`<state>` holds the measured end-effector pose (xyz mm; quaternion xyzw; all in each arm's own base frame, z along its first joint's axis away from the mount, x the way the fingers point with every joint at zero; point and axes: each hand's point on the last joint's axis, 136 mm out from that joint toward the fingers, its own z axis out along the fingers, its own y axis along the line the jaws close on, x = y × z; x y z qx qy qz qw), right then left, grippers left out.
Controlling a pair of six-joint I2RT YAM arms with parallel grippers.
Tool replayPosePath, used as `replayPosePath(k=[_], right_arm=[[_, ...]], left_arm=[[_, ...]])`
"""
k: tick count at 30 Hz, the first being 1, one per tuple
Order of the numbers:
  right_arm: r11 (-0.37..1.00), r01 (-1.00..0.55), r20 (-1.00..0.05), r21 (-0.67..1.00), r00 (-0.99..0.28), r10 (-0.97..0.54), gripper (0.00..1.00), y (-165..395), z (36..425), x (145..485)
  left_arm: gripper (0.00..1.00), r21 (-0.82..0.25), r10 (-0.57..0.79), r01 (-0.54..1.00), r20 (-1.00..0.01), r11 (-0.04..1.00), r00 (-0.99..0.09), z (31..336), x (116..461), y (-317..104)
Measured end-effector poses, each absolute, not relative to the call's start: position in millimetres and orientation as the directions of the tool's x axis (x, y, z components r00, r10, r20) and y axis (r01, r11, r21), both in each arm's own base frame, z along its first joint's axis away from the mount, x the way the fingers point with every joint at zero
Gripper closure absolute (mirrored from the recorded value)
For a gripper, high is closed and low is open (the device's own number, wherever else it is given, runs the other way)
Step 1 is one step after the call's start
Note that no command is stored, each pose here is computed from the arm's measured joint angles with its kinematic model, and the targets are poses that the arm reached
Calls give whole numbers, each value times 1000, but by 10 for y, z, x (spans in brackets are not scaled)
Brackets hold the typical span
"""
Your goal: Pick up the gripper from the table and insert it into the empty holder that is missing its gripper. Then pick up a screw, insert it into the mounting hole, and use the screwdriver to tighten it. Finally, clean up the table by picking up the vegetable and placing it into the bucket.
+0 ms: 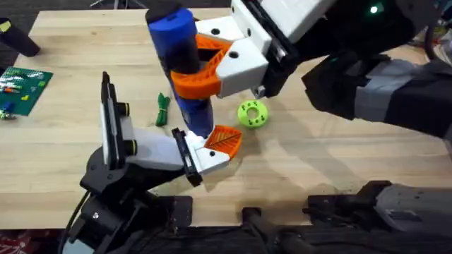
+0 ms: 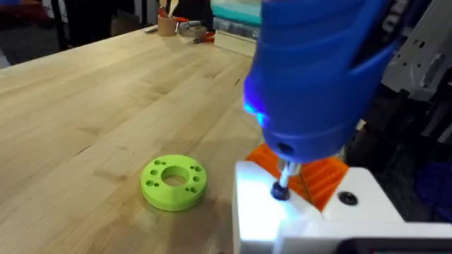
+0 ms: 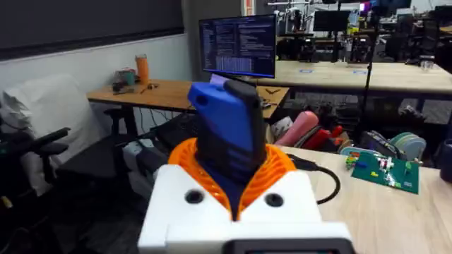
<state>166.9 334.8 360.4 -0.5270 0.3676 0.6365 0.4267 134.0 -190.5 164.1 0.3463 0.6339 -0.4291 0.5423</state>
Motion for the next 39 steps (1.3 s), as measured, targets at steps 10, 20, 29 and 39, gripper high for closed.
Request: replayPosePath(k=[10, 20, 29, 39], right_arm=[[-365, -931, -985, 29, -90, 149, 971, 3349, 3563, 1670], [-359, -932, -984, 39, -98, 147, 968, 3364, 3539, 1696], [-359, -933, -984, 39, -98, 147, 969, 3363, 3540, 1697], [-359, -933, -984, 39, -97, 148, 969, 3364, 3538, 1698]], left_arm=[[989, -168, -26, 905, -985, 392, -172, 1641, 1340, -1905], [989, -168, -26, 905, -985, 392, -172, 1641, 1340, -1905], [989, -168, -26, 904, -985, 392, -172, 1641, 1340, -1905], [989, -168, -26, 904, -985, 392, -172, 1641, 1340, -1905]])
